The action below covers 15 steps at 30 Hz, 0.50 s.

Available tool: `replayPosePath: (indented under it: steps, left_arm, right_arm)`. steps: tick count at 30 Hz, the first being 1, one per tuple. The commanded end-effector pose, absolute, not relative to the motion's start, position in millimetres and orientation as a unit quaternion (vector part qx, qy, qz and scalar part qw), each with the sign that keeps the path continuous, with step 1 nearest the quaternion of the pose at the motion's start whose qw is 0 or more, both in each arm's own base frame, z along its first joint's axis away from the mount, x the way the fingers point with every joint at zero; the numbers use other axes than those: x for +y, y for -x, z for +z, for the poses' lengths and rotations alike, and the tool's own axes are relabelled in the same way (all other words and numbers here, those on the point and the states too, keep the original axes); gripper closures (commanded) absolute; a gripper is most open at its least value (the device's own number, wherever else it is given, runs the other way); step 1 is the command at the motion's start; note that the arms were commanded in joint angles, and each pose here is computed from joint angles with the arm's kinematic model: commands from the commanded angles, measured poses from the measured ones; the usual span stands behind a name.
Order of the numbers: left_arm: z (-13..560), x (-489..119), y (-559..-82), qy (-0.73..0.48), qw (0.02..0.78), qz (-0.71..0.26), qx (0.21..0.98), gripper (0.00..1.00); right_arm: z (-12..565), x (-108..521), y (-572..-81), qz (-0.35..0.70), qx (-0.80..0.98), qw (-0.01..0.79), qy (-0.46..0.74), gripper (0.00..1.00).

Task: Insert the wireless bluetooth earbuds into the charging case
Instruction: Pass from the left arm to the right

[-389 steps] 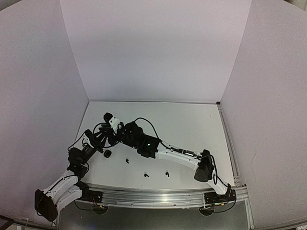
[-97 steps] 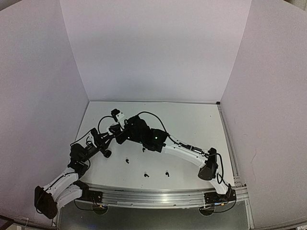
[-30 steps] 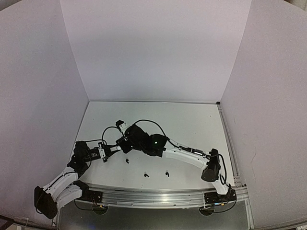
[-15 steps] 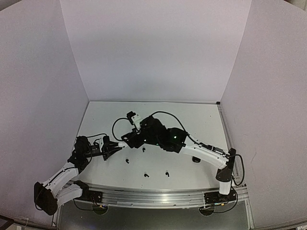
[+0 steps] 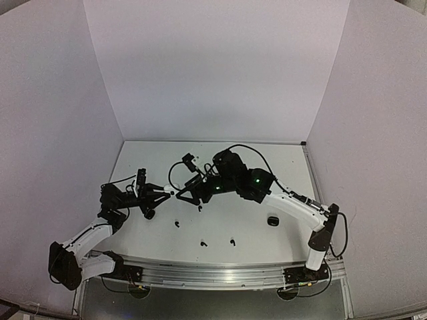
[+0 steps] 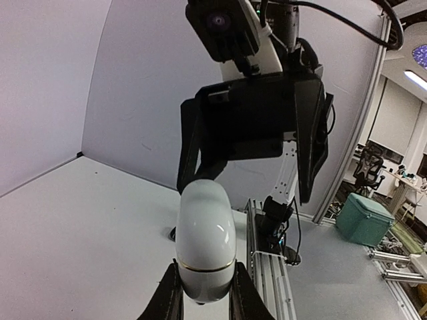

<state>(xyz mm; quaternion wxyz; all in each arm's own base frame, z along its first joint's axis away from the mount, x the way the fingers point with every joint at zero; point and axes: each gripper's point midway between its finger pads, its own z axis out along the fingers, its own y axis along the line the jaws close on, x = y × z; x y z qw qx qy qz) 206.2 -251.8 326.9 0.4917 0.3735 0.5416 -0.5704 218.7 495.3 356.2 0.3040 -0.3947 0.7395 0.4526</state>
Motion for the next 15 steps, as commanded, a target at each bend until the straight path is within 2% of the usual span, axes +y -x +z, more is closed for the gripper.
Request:
replayPosePath:
  steps: [1, 5, 15]
  left_arm:
    - [361, -251, -197, -0.387, 0.502, -0.59, 0.5, 1.0]
    - [361, -251, -196, -0.39, 0.5, -0.591, 0.498, 1.0]
    - [362, -251, -192, -0.4, 0.501, -0.59, 0.491, 1.0]
  right_arm:
    - [373, 503, -199, 0.499, 0.694, 0.295, 0.426, 0.35]
    - [376, 509, -202, 0.507, 0.685, 0.3, 0.428, 0.46]
    - [371, 523, -214, 0.502, 0.685, 0.311, 0.426, 0.54]
